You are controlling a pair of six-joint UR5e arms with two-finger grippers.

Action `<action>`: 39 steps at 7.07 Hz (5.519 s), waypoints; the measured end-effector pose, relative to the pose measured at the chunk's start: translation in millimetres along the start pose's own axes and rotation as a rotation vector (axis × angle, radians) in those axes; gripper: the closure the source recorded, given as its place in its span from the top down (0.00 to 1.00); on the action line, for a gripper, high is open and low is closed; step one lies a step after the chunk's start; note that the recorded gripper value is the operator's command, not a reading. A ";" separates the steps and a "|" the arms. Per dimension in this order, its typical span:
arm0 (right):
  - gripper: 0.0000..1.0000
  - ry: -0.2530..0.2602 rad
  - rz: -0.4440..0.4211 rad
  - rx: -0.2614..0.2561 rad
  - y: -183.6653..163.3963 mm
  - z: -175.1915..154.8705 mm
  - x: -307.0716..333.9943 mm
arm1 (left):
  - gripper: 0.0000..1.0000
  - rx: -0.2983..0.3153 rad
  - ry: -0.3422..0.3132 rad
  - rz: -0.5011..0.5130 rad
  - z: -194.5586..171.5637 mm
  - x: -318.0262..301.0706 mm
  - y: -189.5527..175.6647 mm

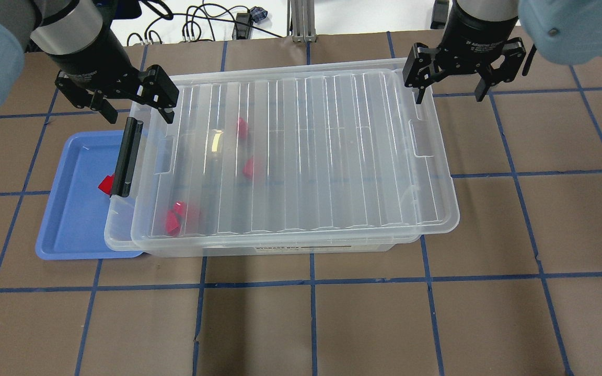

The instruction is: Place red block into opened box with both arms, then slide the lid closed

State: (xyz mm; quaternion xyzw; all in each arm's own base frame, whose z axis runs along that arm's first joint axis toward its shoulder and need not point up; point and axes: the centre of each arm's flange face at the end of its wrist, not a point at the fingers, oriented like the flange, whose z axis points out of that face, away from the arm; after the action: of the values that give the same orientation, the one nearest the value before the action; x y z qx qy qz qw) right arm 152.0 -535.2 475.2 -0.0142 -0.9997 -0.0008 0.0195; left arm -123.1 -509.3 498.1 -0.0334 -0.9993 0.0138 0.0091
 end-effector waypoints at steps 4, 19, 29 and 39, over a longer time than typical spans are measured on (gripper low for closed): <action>1.00 0.046 -0.015 0.018 -16.9 95.9 10.3 | 1.00 -0.013 0.000 0.008 4.2 1.3 -4.8; 1.00 0.231 0.201 -0.055 -27.7 127.1 167.7 | 1.00 -0.045 0.274 -0.096 69.9 -210.5 -14.7; 1.00 -0.074 0.098 0.069 1.4 -22.9 13.5 | 0.90 0.027 0.122 0.213 294.3 -274.2 -32.5; 1.00 -0.068 0.088 0.039 8.5 -22.8 13.0 | 0.12 -0.030 0.121 0.168 153.0 -282.9 -77.6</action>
State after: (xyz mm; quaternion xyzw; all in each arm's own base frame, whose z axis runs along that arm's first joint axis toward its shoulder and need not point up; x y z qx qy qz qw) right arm 140.1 -526.4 498.5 -0.0578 -0.9980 0.0202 -0.0140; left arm 151.1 -609.8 342.6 -0.1178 -0.9907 -0.0025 0.0679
